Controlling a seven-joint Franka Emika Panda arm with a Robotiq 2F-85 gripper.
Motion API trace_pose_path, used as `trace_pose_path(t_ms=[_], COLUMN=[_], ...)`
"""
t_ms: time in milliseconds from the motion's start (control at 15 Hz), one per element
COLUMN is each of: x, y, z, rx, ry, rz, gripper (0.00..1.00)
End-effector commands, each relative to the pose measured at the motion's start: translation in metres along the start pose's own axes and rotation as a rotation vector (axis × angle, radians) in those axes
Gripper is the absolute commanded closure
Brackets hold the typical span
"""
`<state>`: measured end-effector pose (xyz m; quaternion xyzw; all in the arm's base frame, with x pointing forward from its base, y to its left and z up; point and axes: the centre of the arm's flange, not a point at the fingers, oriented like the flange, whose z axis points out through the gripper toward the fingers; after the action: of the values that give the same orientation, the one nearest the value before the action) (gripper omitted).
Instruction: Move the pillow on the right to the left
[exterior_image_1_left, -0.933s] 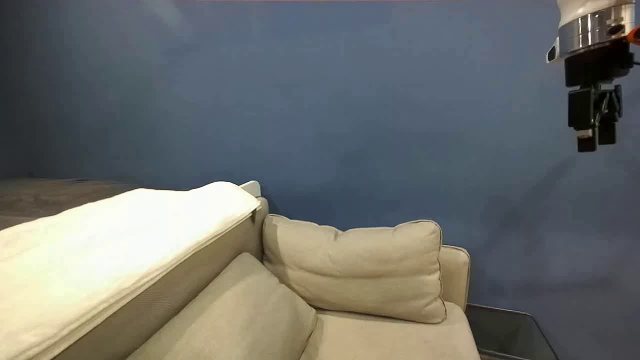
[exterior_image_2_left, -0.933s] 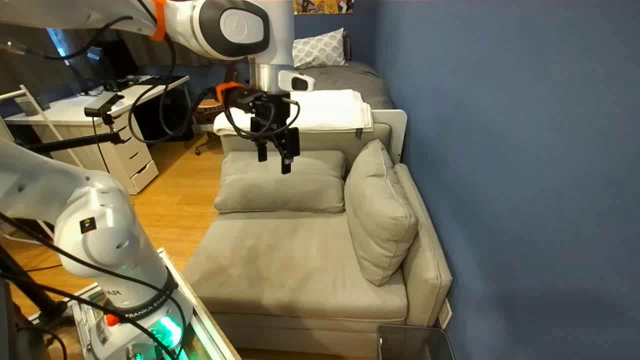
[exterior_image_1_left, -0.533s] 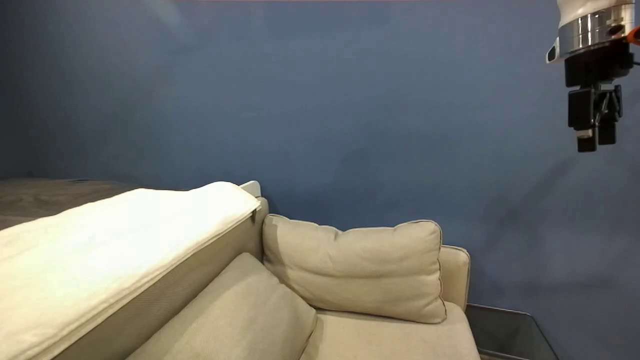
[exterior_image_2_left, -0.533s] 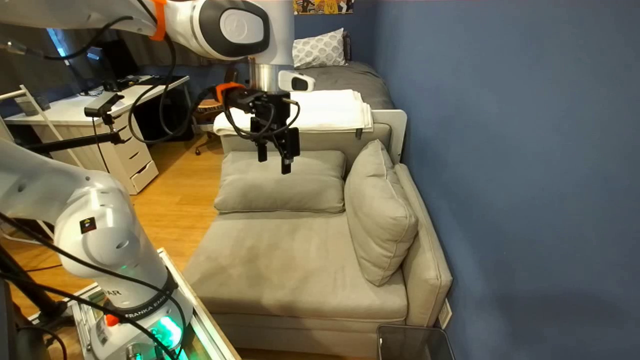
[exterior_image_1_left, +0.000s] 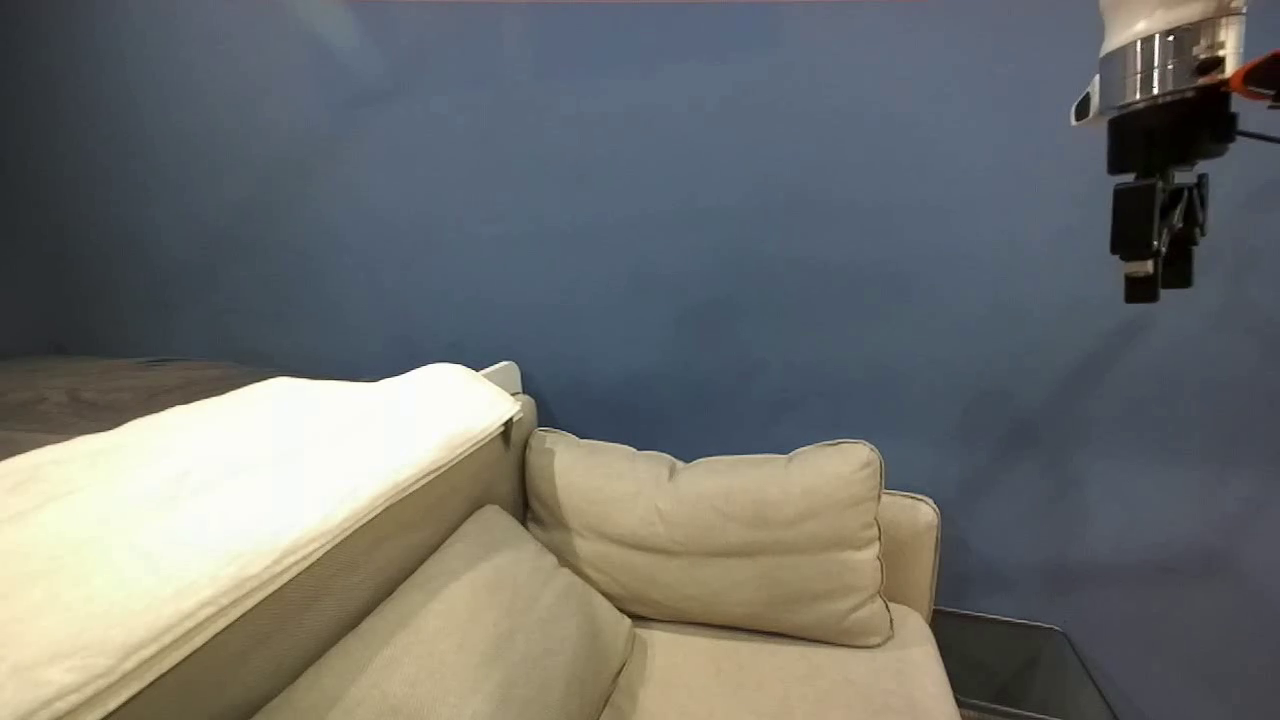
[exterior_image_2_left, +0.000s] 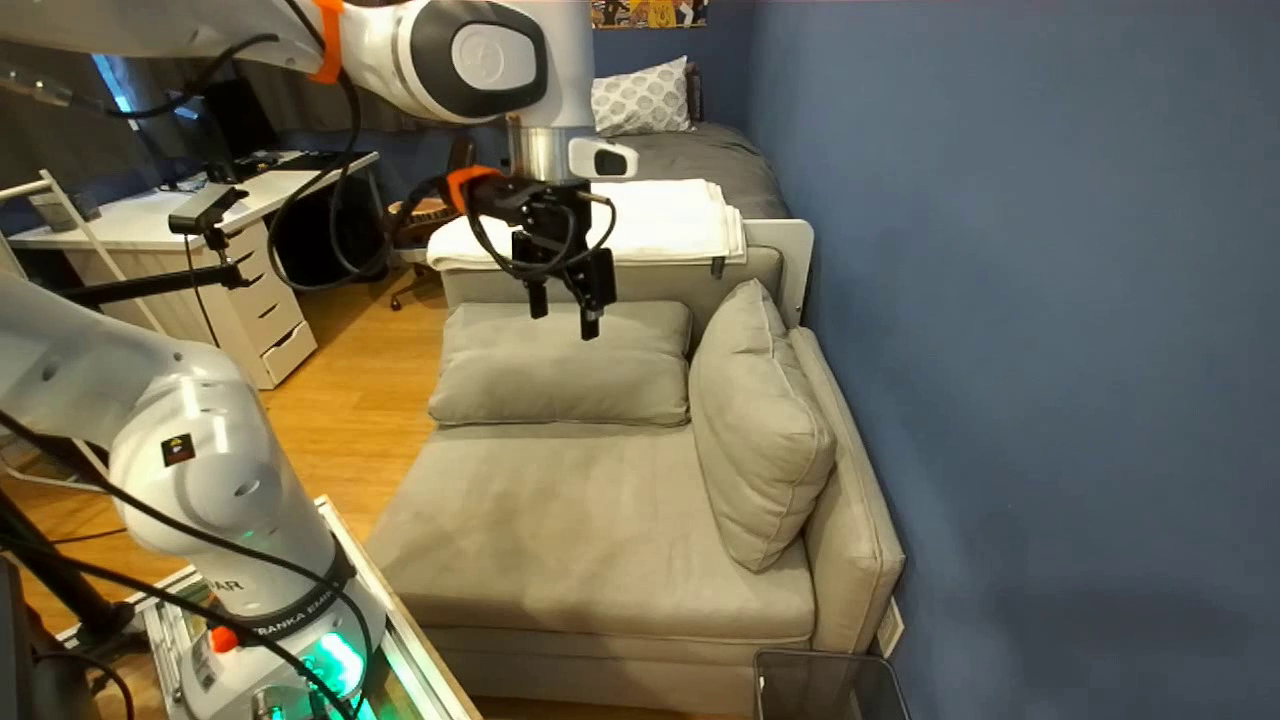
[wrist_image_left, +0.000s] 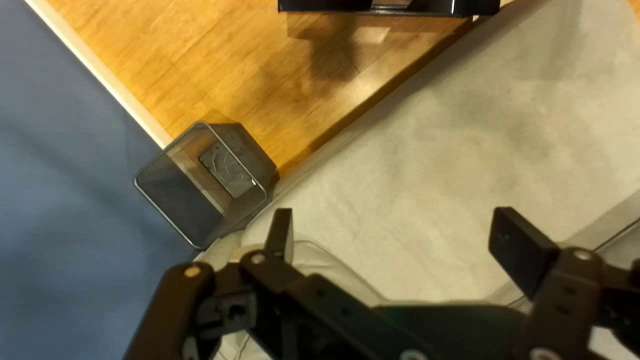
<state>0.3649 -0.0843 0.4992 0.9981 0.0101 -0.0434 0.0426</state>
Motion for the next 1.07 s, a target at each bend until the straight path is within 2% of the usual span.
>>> trace_pose_path(t_ms=[0, 133, 467, 667, 1000], x=[0.06, 0.093, 0.165, 0.2, 0.245], y=[0.019, 0.036, 0.076, 0.086, 0.101], z=[0.003, 0.013, 0.057, 0.089, 0.138], rx=[0.007, 0.006, 0.011, 0.039, 0.055], ry=[0.078, 0.127, 0.175, 0.197, 0.251], rz=[-0.15, -0.228, -0.304, -0.321, -0.428], gripper=[0.0, 0.0, 0.0, 0.0, 0.0])
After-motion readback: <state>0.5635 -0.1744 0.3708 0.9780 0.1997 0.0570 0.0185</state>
